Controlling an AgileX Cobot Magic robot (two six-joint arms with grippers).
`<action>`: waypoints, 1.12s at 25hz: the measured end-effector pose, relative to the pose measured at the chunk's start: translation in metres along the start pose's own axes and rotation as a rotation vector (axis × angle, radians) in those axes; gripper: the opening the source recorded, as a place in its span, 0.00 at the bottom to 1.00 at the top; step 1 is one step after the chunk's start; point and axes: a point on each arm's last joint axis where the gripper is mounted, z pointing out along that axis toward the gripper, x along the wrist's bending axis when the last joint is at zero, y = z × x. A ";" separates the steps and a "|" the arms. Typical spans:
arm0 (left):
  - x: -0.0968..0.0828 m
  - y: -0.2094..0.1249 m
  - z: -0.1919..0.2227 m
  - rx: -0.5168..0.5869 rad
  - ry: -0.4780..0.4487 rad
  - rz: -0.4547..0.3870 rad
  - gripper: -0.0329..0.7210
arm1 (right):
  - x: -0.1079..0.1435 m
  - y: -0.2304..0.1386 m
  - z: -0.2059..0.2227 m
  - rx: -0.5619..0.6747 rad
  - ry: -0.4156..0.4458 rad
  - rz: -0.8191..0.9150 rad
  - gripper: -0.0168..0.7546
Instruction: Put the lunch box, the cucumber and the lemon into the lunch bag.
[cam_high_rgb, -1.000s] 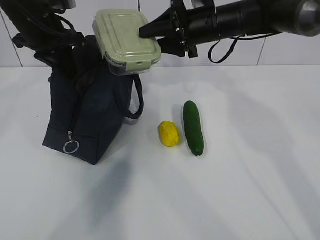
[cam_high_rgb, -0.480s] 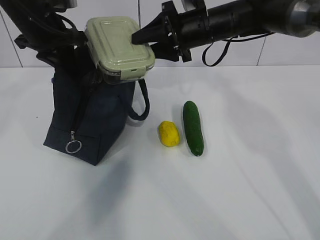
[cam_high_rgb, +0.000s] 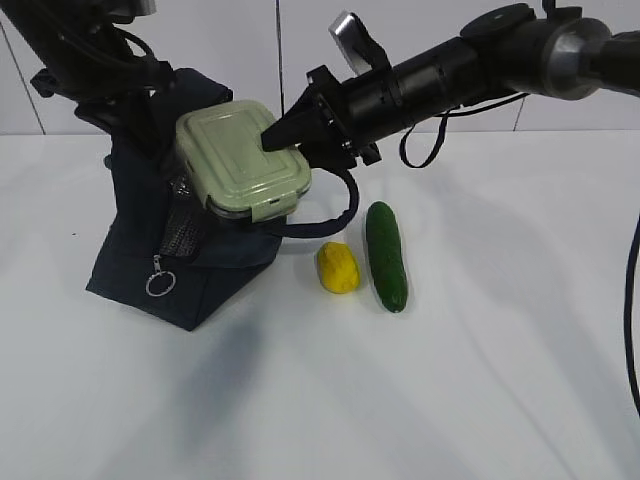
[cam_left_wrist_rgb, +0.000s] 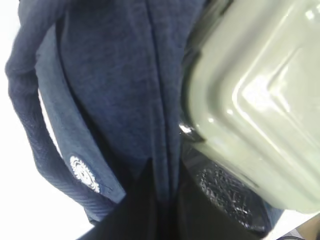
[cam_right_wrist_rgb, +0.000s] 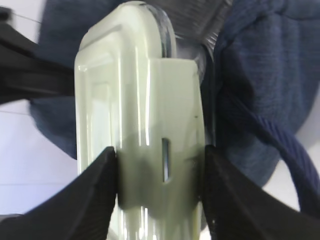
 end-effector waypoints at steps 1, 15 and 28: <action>0.000 0.000 0.000 0.000 -0.002 -0.001 0.05 | -0.002 -0.001 0.000 0.013 -0.013 -0.001 0.53; -0.003 0.000 0.000 -0.005 -0.033 -0.012 0.05 | -0.050 -0.016 0.033 0.008 0.071 0.184 0.53; -0.005 0.001 0.000 -0.009 -0.058 -0.020 0.05 | -0.039 -0.013 0.061 -0.080 0.137 0.175 0.53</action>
